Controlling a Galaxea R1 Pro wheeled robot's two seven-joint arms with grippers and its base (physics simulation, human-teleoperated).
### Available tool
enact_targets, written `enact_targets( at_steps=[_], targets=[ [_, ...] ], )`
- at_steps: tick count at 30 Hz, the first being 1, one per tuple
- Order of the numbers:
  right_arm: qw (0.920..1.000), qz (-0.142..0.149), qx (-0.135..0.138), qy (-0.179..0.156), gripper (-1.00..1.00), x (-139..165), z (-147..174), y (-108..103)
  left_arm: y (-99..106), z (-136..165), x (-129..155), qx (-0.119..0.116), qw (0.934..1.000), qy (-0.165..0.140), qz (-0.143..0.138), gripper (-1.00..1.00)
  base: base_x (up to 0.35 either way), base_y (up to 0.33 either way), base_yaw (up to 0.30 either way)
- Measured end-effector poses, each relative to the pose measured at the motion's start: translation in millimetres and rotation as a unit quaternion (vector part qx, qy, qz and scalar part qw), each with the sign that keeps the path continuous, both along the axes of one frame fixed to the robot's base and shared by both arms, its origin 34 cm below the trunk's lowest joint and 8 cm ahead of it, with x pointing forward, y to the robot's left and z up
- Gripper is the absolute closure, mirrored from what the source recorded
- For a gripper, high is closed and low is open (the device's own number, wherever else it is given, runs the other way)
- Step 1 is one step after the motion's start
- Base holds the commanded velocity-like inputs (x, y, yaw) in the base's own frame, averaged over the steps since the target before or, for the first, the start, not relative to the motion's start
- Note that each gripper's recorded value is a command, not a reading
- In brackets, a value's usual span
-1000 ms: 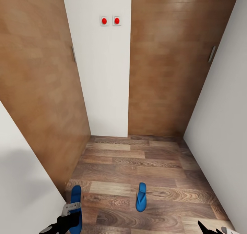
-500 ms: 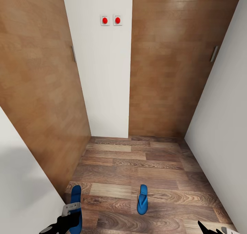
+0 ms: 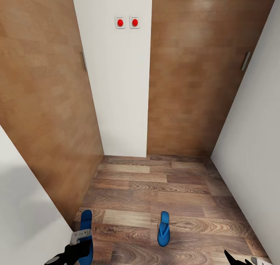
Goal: In the bedroom, move the book from the bed onto either nightstand, and place the two sandals side by side next to the bed.
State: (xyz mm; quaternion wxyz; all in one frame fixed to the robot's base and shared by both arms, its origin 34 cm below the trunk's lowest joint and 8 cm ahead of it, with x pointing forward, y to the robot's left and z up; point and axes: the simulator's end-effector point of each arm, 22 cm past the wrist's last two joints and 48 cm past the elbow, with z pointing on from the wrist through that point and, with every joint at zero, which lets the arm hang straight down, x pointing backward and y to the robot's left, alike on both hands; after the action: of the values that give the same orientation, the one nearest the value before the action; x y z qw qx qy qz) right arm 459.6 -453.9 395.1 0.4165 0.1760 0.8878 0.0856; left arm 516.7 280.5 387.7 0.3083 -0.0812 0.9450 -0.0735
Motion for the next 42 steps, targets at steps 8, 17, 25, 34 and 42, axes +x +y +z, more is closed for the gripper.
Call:
enact_targets(
  at_steps=[8,17,25,34,42],
  targets=[
    [1.0,0.0,0.0,0.0,-1.0,-0.1,0.0,0.1,0.0,0.0,0.0,0.0,1.0,0.0,0.0,1.0,0.003,0.002,-0.082],
    [1.0,0.0,0.0,0.0,-1.0,-0.1,0.0,0.0,0.0,-0.1,0.0,0.0,1.0,0.0,0.0,1.0,0.0,0.0,-0.229],
    [1.0,0.0,0.0,0.0,-1.0,-0.1,-0.1,0.1,-0.1,-0.1,0.0,0.0,1.0,0.0,0.0,1.0,0.0,0.0,-0.126],
    [1.0,0.0,0.0,0.0,-1.0,-0.1,-0.1,0.1,-0.1,-0.1,0.0,0.0,1.0,0.0,0.0,1.0,0.0,0.0,-0.258],
    [1.0,0.0,0.0,0.0,-1.0,0.0,-0.1,0.1,0.0,-0.1,-0.1,0.0,1.0,0.001,0.0,1.0,0.0,0.093,-0.049]
  ],
)
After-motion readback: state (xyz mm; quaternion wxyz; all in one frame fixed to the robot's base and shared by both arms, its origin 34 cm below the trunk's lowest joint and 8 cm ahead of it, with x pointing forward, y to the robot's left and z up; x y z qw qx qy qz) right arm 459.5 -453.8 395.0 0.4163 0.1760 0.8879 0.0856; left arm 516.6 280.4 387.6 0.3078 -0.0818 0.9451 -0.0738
